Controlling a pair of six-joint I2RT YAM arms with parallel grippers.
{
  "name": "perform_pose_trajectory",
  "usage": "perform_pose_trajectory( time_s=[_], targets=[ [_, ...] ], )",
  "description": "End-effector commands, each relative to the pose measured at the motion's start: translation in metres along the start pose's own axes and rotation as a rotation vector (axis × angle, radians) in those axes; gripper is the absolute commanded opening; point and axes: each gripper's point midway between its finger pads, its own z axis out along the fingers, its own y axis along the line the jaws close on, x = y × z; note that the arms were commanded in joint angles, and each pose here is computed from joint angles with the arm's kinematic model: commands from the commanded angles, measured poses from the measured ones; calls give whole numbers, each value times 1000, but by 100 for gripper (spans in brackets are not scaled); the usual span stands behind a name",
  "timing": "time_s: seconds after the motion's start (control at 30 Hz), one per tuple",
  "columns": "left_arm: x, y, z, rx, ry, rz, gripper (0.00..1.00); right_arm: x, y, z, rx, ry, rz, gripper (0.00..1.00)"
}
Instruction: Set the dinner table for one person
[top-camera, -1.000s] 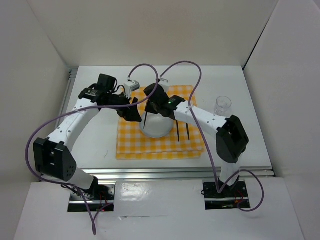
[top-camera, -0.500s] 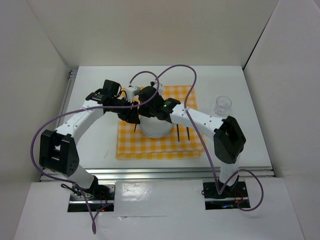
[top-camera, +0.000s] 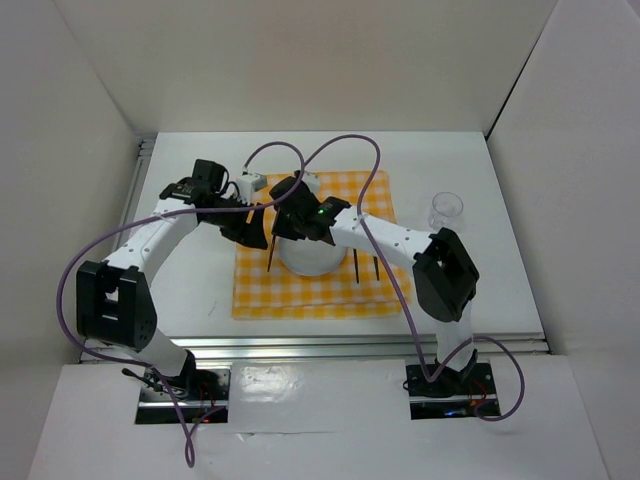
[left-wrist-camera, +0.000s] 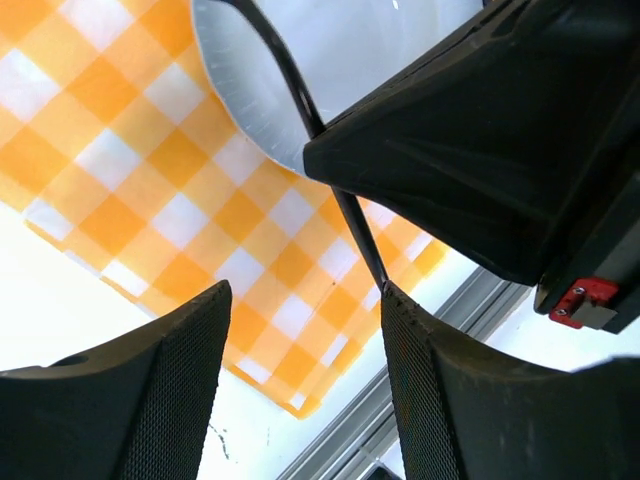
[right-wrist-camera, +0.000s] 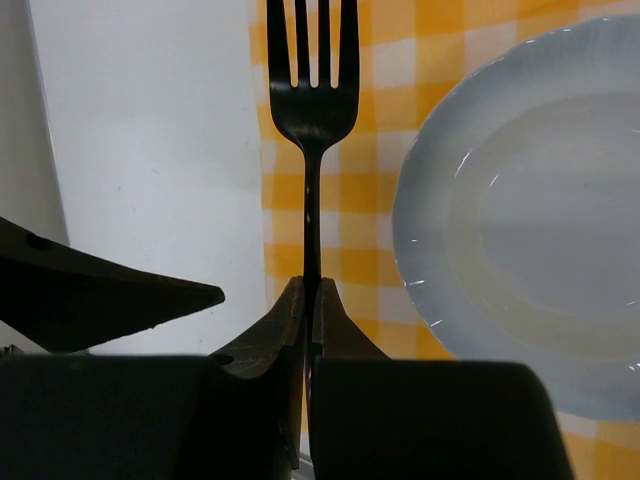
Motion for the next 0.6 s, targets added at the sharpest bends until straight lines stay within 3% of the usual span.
perform_pose_trajectory(
  time_s=[0.0,0.23,0.3,0.33,0.4,0.57],
  targets=[
    [-2,-16,-6,75,-16,40,68,-11,26,-16,-80,-27,31,0],
    [5,-27,8,198,16,3,67,-11,34,-30,-122,-33,55,0],
    [5,-24,11,188,21,-8,63,-7,33,-26,-120,-19,61,0],
    [7,-23,13,189,29,-23,55,-5,34,-25,-119,-3,69,0],
    [7,-17,17,170,34,-23,49,-3,32,-25,-109,4,76,0],
    [12,-13,23,164,53,-44,51,-3,34,-27,-125,6,78,0]
  ],
)
